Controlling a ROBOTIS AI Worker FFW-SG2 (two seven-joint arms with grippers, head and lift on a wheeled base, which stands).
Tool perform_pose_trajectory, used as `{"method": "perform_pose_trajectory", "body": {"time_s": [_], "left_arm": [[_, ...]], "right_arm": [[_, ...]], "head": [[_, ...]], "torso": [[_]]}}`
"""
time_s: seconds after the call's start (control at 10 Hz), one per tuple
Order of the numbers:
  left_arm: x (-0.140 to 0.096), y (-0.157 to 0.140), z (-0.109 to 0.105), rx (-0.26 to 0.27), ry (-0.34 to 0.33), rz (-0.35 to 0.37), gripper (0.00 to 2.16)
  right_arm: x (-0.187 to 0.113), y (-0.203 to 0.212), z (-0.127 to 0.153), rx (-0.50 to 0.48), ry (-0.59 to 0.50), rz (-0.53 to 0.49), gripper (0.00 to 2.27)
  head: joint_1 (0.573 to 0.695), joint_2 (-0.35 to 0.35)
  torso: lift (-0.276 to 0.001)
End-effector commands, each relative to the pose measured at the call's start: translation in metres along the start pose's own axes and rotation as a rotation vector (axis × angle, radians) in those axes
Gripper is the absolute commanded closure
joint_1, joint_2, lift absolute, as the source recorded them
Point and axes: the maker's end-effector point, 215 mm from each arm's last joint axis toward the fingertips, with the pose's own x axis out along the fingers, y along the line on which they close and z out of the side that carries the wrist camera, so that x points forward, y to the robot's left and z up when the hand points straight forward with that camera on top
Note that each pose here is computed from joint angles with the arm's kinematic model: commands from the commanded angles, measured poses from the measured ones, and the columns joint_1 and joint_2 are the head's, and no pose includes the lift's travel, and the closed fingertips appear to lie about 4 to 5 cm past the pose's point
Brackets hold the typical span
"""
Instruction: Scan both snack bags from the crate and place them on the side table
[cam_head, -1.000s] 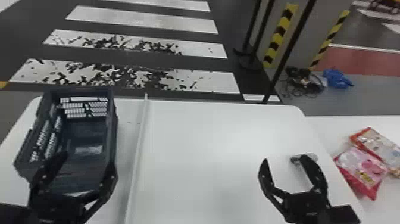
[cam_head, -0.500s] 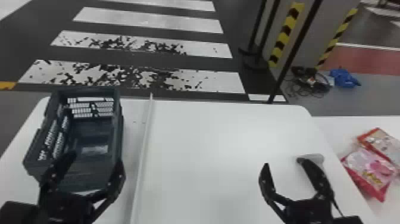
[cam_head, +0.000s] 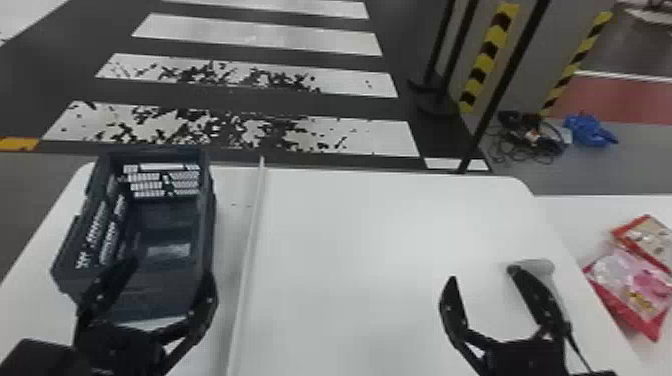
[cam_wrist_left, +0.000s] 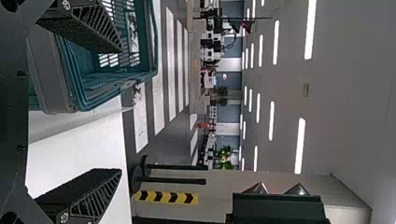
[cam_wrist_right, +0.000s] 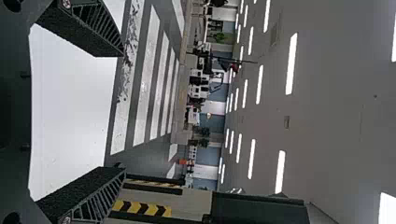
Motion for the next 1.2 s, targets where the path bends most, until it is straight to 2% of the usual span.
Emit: {"method": "perform_pose_trajectory", "body": {"time_s": [0.0,1.1], "left_arm": [[0.0012,-0.0004,-0.0007,-0.005,0.002,-0.005,0.08],[0.0034,-0.0084,-0.0002,-0.009,0.003,-0.014,0.08]], "right_arm": [[-0.0003,-0.0002,-0.0012,0.006,0.003,-0.005,0.05],[-0.0062,-0.0076,-0.0009,0.022,0.0,-0.029,0.06]], "head": [[0.695,-0.138],[0.695,-0.154]], "torso": [[-0.098],[-0.098]]}}
